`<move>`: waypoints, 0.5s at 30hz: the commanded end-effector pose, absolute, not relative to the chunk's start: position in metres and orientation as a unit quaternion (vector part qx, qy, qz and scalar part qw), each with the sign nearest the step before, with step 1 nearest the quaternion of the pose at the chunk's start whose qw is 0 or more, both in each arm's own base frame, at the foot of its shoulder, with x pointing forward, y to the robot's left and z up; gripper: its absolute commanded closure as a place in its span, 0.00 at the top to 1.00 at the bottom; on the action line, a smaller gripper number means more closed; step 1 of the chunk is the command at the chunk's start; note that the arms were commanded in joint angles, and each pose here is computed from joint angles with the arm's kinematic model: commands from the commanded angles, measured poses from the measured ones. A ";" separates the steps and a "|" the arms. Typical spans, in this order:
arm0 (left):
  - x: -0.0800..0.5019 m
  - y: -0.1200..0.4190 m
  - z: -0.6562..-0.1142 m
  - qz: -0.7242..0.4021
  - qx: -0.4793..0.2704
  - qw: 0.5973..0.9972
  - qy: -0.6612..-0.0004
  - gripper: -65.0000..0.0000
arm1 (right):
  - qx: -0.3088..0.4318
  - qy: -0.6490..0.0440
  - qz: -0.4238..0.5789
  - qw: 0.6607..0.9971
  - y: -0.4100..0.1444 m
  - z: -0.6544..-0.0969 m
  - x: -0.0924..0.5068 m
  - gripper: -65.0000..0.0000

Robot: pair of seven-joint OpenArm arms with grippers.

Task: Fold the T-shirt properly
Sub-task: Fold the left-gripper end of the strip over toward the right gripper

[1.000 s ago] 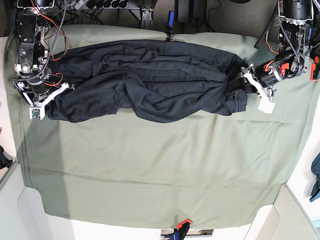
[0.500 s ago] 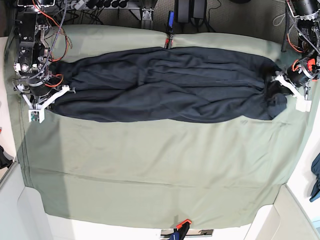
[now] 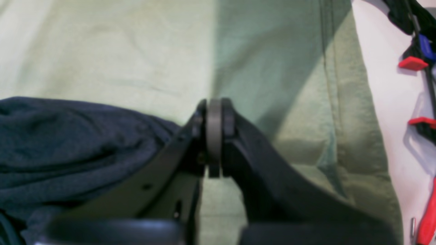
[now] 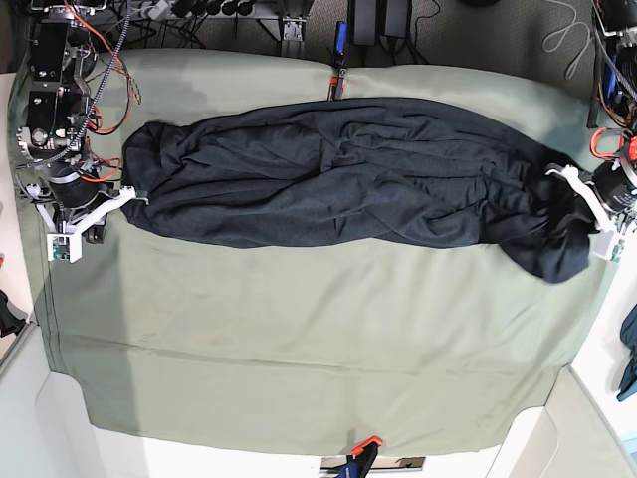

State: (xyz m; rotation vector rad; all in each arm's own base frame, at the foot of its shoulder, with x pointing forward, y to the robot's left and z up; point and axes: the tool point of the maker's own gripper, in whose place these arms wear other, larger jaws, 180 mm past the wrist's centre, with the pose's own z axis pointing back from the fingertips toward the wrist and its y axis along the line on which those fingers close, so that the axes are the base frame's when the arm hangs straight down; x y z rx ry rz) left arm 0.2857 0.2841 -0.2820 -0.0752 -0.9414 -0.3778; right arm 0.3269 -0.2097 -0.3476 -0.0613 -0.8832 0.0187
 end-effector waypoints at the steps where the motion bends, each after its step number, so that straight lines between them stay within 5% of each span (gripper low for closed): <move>1: 0.290 0.265 -0.265 -0.208 -0.037 0.857 -0.471 0.00 | -0.037 -0.448 0.009 0.893 -0.214 -0.333 0.335 0.00; 9: 0.262 0.120 -0.311 -0.368 -0.089 0.824 -0.422 0.00 | -0.039 -0.445 0.009 0.894 -0.216 -0.334 0.334 0.00; 15: 0.271 0.068 -0.344 -0.379 -0.083 0.822 -0.417 0.00 | -0.041 -0.428 -0.001 0.903 -0.222 -0.338 0.329 0.00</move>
